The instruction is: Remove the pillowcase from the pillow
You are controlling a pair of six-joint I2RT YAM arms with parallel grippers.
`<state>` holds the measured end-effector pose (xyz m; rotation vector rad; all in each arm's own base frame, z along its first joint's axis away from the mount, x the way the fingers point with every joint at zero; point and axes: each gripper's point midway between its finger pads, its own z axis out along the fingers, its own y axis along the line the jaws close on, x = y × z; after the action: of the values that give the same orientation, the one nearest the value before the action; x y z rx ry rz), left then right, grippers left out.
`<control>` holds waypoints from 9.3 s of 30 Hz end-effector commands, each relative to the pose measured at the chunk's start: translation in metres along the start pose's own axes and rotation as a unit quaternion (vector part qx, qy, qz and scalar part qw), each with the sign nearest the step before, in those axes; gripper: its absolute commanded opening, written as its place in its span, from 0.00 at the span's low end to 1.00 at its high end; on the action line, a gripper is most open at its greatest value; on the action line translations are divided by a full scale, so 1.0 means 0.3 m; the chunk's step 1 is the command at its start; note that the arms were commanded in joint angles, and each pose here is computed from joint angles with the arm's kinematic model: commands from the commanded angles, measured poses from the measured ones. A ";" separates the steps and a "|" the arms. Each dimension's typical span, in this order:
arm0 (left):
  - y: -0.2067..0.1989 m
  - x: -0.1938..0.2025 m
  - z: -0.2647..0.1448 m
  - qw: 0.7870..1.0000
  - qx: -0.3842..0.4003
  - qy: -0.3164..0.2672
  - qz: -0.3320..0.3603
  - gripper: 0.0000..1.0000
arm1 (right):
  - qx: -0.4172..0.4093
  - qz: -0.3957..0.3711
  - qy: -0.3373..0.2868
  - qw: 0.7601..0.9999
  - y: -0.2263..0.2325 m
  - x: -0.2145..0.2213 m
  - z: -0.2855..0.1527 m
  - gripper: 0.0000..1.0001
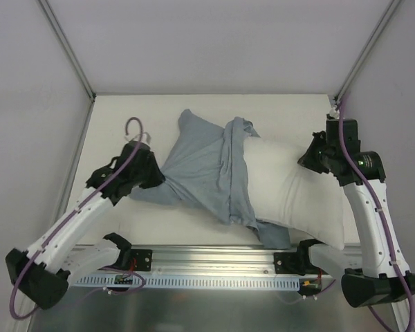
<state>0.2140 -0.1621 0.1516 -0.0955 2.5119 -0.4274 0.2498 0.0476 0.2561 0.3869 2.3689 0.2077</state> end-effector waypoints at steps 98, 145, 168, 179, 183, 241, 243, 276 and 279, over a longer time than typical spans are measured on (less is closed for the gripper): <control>0.250 -0.388 -0.217 0.988 -0.042 -0.055 -0.137 0.98 | -0.155 -0.083 -0.038 0.984 0.130 0.130 -0.200 0.28; -0.480 -0.033 -0.301 0.996 0.070 0.006 0.045 0.76 | -0.022 -0.058 0.066 0.996 0.251 0.223 0.268 0.01; -0.253 0.112 0.078 0.984 -0.172 0.017 0.044 0.00 | 0.028 0.003 0.059 0.998 0.055 0.156 0.220 0.01; 0.234 -0.047 -0.129 0.974 -0.194 -0.045 -0.109 0.00 | 0.019 0.124 -0.042 0.991 -0.129 0.036 0.036 0.01; 0.226 -0.040 -0.106 0.975 -0.196 -0.024 -0.105 0.00 | -0.005 0.122 -0.024 0.992 -0.102 0.060 0.055 0.01; 0.220 -0.241 -0.153 0.981 -0.146 -0.068 -0.109 0.00 | -0.264 -0.224 0.046 0.937 0.190 0.589 -0.094 0.01; 0.199 -0.236 -0.146 0.984 -0.130 -0.056 -0.105 0.00 | -0.277 -0.233 0.064 0.930 0.195 0.619 -0.098 0.01; -0.393 -0.262 0.215 0.990 0.023 0.116 0.078 0.00 | -0.221 -0.227 0.041 0.948 0.151 0.588 -0.053 0.01; -0.314 -0.384 0.149 0.997 -0.008 0.056 0.054 0.00 | -0.205 -0.196 0.000 0.959 0.111 0.545 -0.056 0.01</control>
<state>0.3157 -0.2855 0.1646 0.1577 2.7311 -0.4714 0.1192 0.1650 0.1726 -0.4308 2.2985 0.6516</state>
